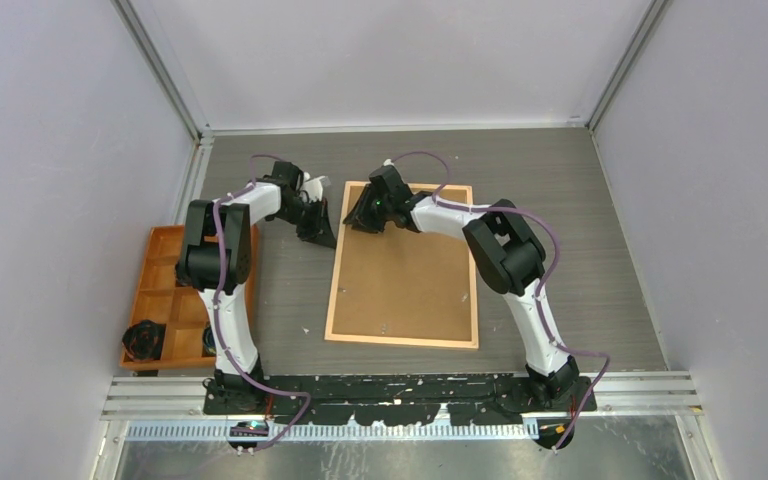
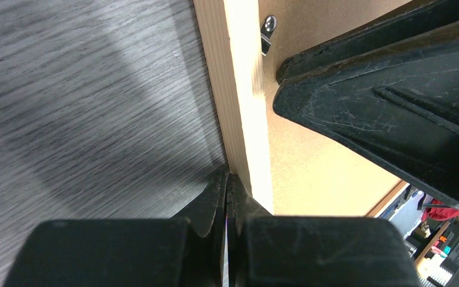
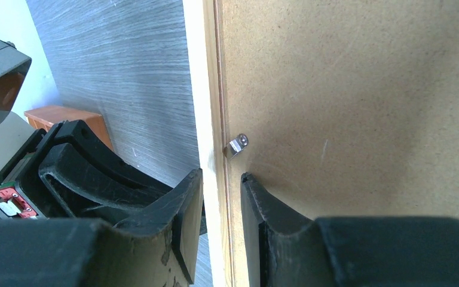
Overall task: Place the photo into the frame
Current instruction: Install the photo frame at the center of the board.
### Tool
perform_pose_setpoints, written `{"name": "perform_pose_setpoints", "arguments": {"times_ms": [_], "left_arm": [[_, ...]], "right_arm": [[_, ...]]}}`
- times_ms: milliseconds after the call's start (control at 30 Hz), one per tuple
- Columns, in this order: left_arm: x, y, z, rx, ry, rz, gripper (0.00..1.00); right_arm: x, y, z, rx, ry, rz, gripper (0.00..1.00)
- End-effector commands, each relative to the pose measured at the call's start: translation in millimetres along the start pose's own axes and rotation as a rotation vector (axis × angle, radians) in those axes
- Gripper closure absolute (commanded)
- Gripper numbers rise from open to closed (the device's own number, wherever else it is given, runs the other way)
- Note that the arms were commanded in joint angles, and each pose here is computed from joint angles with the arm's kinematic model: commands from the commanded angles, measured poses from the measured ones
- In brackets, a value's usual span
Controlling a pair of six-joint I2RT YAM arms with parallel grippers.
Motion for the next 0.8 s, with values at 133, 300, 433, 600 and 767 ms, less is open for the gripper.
{"name": "perform_pose_setpoints", "arguments": {"times_ms": [133,300,433,600,767], "left_arm": [[5.8,5.0,-11.2,-0.048,-0.011,-0.035,1.00],[5.5,4.0,-11.8,-0.048,-0.013,-0.034,1.00],[5.8,4.9,-13.0,-0.051,-0.016,-0.035,1.00],[3.0,3.2,-15.5,-0.059,-0.019,-0.031,1.00],[2.0,2.1,-15.9,-0.066,-0.015,-0.028,0.99]], "right_arm": [[-4.1,-1.6,-18.3,0.002,-0.090,0.003,0.65],[-9.8,-0.6,-18.4,-0.006,-0.089,-0.003,0.65],[-14.4,1.0,-19.7,-0.017,-0.097,-0.009,0.66],[-20.7,2.1,-18.7,-0.039,-0.094,-0.014,0.69],[-22.5,4.9,-18.4,-0.042,-0.102,-0.032,0.70]]}}
Point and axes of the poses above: each gripper's point midway between its finger pads, its own x axis back along the fingers, its own z axis along the line the jaws close on, y = z × x, the point moved 5 cm from there along x, back along the fingers, and after that the axes turned 7 degrees about -x, right-handed, at the moved point
